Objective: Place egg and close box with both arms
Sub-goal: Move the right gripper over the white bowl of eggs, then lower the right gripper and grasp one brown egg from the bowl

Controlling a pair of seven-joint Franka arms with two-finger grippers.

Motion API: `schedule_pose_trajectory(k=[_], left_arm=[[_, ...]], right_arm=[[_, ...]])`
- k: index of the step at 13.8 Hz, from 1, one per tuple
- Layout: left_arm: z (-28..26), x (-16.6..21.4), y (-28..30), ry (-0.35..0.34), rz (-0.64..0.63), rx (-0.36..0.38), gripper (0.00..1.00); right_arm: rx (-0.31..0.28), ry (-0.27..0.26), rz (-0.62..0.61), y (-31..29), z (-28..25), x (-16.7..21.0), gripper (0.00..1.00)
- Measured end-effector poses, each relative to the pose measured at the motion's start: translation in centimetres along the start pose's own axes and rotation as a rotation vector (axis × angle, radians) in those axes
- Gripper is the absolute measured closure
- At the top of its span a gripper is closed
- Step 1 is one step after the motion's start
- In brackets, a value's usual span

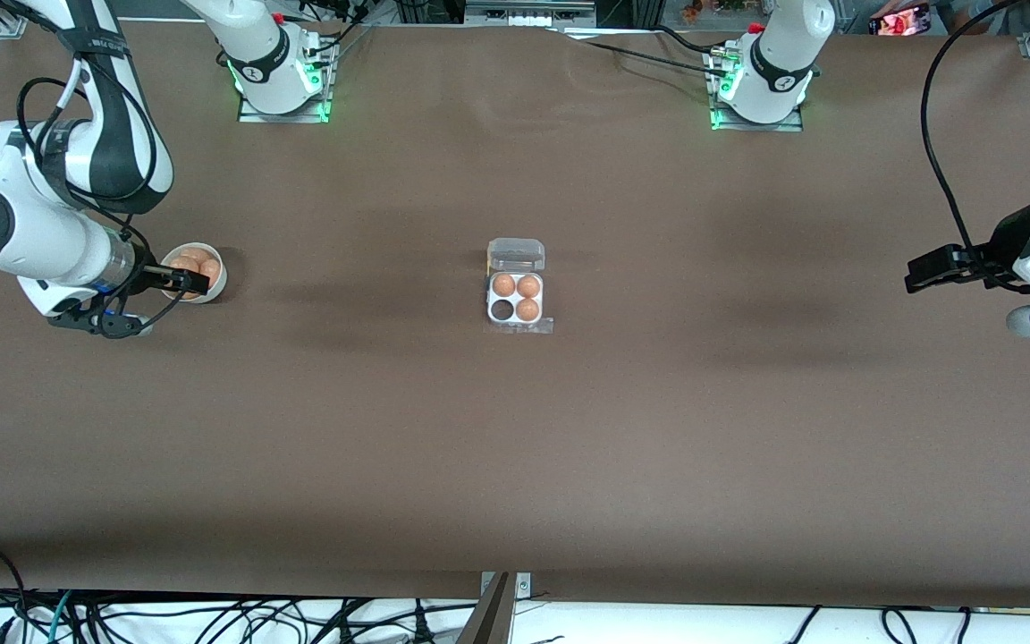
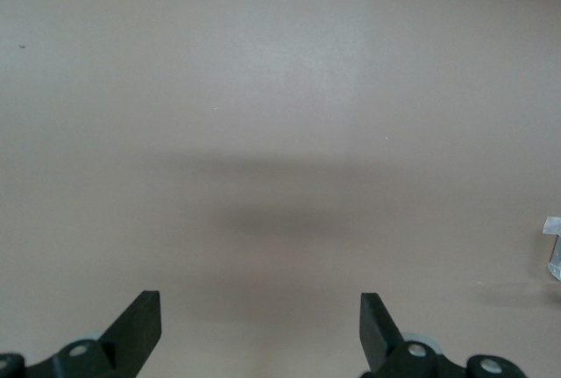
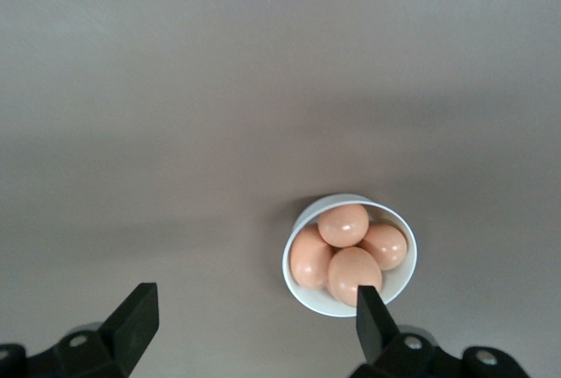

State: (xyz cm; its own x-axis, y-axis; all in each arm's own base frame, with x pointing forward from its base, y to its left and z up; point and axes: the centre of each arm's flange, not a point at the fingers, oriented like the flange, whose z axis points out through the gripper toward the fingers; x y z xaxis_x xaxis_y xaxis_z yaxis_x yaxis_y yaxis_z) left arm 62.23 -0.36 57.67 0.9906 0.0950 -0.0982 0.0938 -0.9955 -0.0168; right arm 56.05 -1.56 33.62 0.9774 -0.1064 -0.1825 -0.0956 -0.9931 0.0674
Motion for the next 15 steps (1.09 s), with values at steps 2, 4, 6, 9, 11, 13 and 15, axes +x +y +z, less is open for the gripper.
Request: schedule_pose_trajectory(k=[2, 4, 6, 9, 11, 13, 15], left_arm=[[0.0, 0.0, 0.0, 0.000, 0.000, 0.000, 0.00], [0.0, 0.0, 0.0, 0.000, 0.000, 0.000, 0.00], [0.0, 0.0, 0.0, 0.000, 0.000, 0.000, 0.00], [0.0, 0.0, 0.0, 0.000, 0.000, 0.000, 0.00], [0.0, 0.0, 0.0, 0.000, 0.000, 0.000, 0.00], [0.0, 0.0, 0.0, 0.000, 0.000, 0.000, 0.00], [0.0, 0.0, 0.0, 0.000, 0.000, 0.000, 0.00]], right_arm=[[0.004, 0.025, -0.025, 0.7, 2.1, -0.8, 0.00], [0.012, 0.079, -0.043, 2.1, 4.5, -2.4, 0.00], [0.019, 0.123, -0.055, 3.7, 6.7, -4.4, 0.00], [0.021, 0.174, -0.066, 5.1, 9.7, -6.5, 0.00], [0.021, 0.175, -0.076, 5.0, 10.6, -7.2, 0.00], [0.020, 0.174, -0.085, 5.4, 10.7, -7.2, 0.00], [0.019, 0.176, -0.081, 5.9, 10.8, -7.2, 0.00]])
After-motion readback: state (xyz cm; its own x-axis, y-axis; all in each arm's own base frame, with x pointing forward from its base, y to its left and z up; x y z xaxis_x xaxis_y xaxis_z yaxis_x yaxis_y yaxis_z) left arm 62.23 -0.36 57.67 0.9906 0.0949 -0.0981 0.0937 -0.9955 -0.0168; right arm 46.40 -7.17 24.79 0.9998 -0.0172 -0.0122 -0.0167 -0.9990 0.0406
